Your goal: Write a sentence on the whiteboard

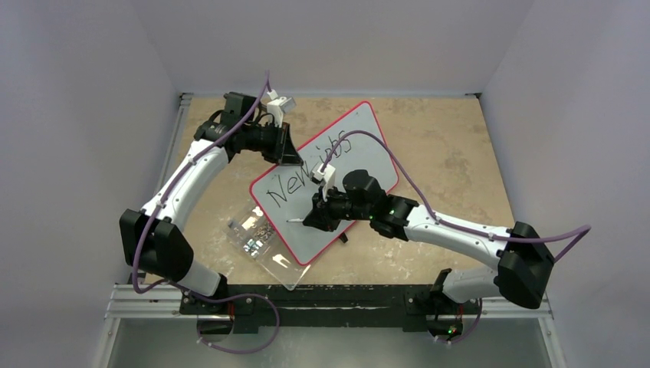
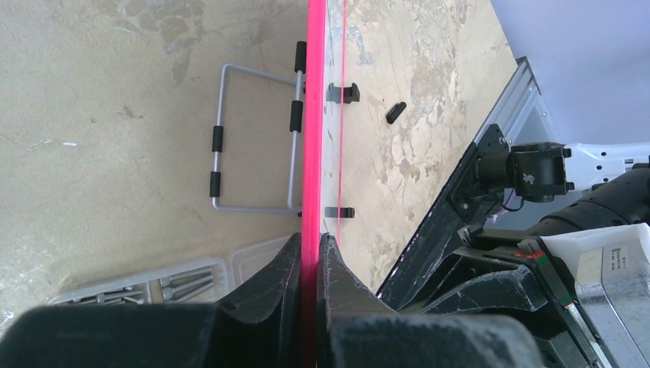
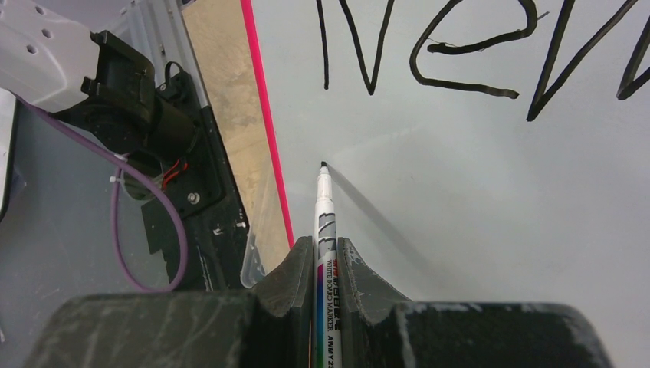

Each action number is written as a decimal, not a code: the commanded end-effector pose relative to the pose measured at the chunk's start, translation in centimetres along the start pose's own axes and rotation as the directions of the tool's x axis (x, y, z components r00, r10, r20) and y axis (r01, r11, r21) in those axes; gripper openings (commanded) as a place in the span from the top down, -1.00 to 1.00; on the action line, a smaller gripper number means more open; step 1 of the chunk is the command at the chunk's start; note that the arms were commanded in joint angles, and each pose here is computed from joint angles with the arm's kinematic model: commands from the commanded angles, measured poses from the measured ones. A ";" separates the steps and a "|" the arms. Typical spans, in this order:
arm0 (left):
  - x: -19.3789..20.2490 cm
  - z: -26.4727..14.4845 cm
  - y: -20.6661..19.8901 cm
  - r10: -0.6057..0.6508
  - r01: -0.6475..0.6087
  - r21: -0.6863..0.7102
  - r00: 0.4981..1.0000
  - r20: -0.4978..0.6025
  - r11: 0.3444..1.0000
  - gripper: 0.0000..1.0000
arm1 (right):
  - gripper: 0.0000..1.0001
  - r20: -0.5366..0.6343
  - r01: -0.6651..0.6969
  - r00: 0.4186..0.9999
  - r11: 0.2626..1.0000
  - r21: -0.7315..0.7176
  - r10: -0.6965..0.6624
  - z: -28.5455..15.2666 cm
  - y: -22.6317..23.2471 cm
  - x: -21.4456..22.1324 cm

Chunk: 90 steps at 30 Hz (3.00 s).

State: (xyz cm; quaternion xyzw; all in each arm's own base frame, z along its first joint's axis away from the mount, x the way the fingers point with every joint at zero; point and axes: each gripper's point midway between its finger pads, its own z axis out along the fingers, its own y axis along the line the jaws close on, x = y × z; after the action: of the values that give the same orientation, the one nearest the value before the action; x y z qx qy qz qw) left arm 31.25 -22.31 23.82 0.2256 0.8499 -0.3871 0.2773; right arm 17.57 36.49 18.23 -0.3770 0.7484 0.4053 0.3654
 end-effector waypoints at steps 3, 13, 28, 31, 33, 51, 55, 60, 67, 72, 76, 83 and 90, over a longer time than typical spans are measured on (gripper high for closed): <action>-1.8 0.0 2.2 0.075 -0.068 -0.120 0.996 0.056 0.990 1.00 | 1.00 0.082 0.046 0.995 0.999 0.025 -0.048 0.0 0.0 -2.9; -1.8 0.0 2.2 0.078 -0.071 -0.120 0.995 0.055 0.990 1.00 | 1.00 0.095 0.020 0.995 0.990 0.138 -0.034 -0.2 -1.9 -3.2; -1.7 0.0 2.1 0.080 -0.073 -0.120 0.996 0.051 0.990 1.00 | 1.00 0.128 -0.009 0.992 0.983 0.182 -0.015 -0.7 -2.5 -3.8; -1.7 0.1 2.1 0.080 -0.074 -0.119 0.996 0.051 0.990 1.00 | 1.00 0.122 -0.011 0.992 0.982 0.186 -0.012 -0.8 -2.6 -3.5; -1.7 0.1 2.1 0.081 -0.074 -0.121 0.995 0.051 0.990 1.00 | 1.00 0.115 -0.012 0.993 0.982 0.188 -0.010 -0.8 -2.7 -3.2; -1.8 0.0 2.0 0.082 -0.075 -0.122 0.995 0.053 0.990 1.00 | 1.00 0.043 -0.026 0.999 0.985 0.169 0.019 -1.3 -2.7 0.6; -1.7 0.0 2.1 0.083 -0.076 -0.123 0.995 0.052 0.989 1.00 | 1.00 0.025 -0.029 0.999 0.987 0.159 0.025 -1.4 -2.6 1.4; -1.8 -0.1 2.0 0.084 -0.077 -0.123 0.995 0.053 0.989 1.00 | 1.00 -0.007 -0.032 0.999 0.988 0.151 0.034 -1.4 -2.6 2.8; -1.8 0.0 2.1 0.084 -0.077 -0.124 0.995 0.053 0.989 1.00 | 1.00 -0.032 -0.043 0.998 0.987 0.153 0.049 -1.5 -2.8 4.2; -1.7 0.0 2.1 0.082 -0.075 -0.124 0.995 0.050 0.989 1.00 | 1.00 -0.023 -0.036 0.999 0.985 0.171 0.041 -1.7 -3.0 3.9; -1.7 0.0 2.1 0.081 -0.074 -0.124 0.995 0.050 0.990 1.00 | 1.00 -0.019 -0.019 1.000 0.979 0.203 0.023 -2.0 -3.4 3.0; -1.7 0.0 2.1 0.083 -0.076 -0.124 0.995 0.050 0.989 1.00 | 1.00 0.012 0.006 1.000 0.972 0.234 -0.009 -2.0 -3.6 0.3; -1.7 0.0 2.0 0.083 -0.076 -0.124 0.995 0.050 0.989 1.00 | 1.00 0.029 0.032 0.999 0.968 0.250 -0.041 -2.4 -3.5 -1.8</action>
State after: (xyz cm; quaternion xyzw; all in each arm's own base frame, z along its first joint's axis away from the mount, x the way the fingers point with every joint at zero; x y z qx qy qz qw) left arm 31.58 -22.53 23.76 0.2271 0.8486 -0.3858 0.2819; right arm 18.58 33.30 16.71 -0.3429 0.7927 0.3291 0.3818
